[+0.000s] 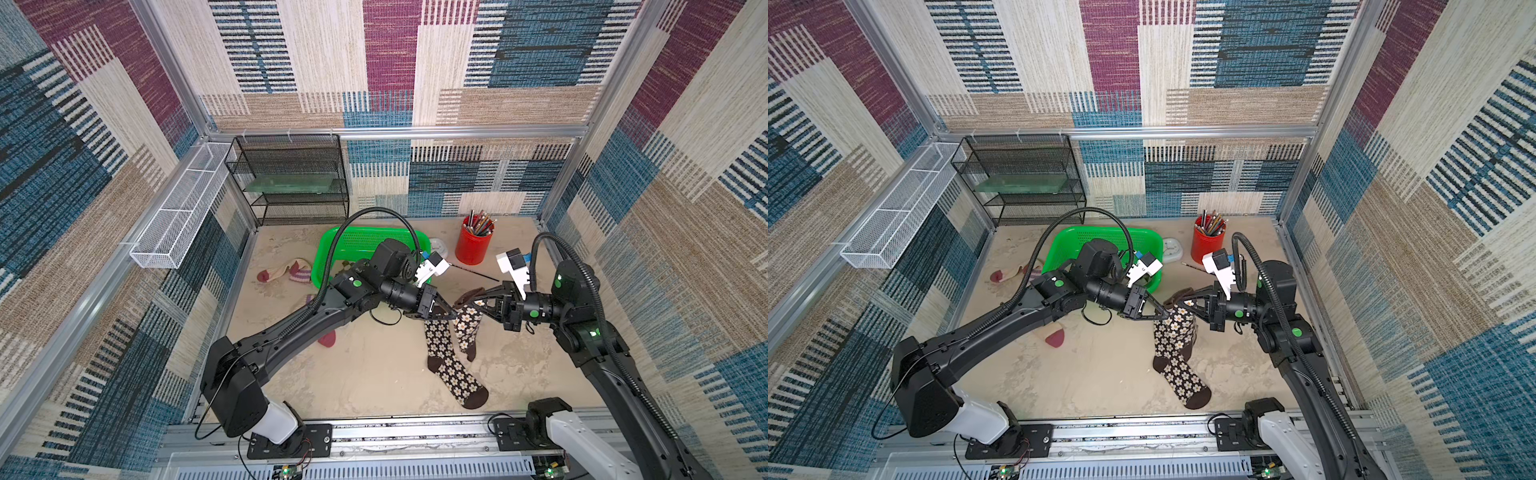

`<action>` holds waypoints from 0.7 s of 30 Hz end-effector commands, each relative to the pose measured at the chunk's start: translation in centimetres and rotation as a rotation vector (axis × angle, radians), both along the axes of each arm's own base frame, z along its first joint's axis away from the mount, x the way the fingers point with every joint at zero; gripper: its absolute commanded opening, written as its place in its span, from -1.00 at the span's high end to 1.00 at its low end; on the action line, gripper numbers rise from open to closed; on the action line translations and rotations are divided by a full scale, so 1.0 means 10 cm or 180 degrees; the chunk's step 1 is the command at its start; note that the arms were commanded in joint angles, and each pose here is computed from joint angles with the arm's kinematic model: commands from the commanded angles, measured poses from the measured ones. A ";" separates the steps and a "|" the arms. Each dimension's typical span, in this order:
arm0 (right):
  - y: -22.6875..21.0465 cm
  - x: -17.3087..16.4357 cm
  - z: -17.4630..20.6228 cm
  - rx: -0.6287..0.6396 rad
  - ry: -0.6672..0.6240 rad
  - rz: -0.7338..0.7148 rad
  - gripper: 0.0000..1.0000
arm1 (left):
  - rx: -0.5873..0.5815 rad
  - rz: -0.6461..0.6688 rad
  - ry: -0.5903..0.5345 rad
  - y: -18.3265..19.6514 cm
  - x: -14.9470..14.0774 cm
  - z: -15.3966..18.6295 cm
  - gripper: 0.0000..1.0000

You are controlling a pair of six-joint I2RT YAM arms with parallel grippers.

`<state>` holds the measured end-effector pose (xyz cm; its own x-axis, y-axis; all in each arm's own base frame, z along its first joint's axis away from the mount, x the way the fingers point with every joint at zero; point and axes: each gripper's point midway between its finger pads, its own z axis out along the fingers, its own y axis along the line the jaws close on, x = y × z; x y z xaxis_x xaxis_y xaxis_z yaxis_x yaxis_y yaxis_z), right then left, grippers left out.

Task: Place the socks together as a pair
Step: Flatten out the sock at the center of the board.

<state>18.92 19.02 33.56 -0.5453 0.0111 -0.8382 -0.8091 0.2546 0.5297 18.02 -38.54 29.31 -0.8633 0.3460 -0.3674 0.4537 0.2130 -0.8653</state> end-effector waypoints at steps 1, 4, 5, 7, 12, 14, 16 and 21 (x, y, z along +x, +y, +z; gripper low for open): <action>-0.01 -0.06 -0.13 -0.0123 0.0349 -0.0040 0.94 | -0.0083 0.0152 -0.0086 0.03 0.03 0.03 0.29; -0.03 -0.09 -0.26 -0.0228 0.0559 -0.0117 1.00 | -0.0065 0.0331 -0.0208 0.13 0.04 0.03 -0.21; -0.04 -0.11 -0.29 -0.0261 0.0635 -0.0157 1.00 | -0.0063 0.0391 -0.0254 0.16 0.04 0.05 -0.45; -0.04 -0.14 -0.34 -0.0274 0.0815 -0.0185 1.00 | -0.0025 0.0527 -0.0351 0.24 0.06 0.08 -0.79; 0.01 -0.24 -0.33 -0.0339 0.1241 -0.0308 1.00 | 0.0032 0.0748 -0.0550 0.40 0.07 0.16 -0.97; 0.05 -0.25 -0.34 -0.0379 0.1358 -0.0373 1.00 | 0.0053 0.0796 -0.0592 0.44 0.07 0.16 -0.98; 0.10 -0.22 -0.46 -0.0446 0.1483 -0.0431 1.00 | 0.0106 0.0864 -0.0610 0.48 0.09 0.11 -0.98; 0.23 0.19 -1.14 -0.0844 0.1777 -0.0633 1.00 | 0.0317 0.1023 -0.0577 0.56 0.15 -0.13 -0.98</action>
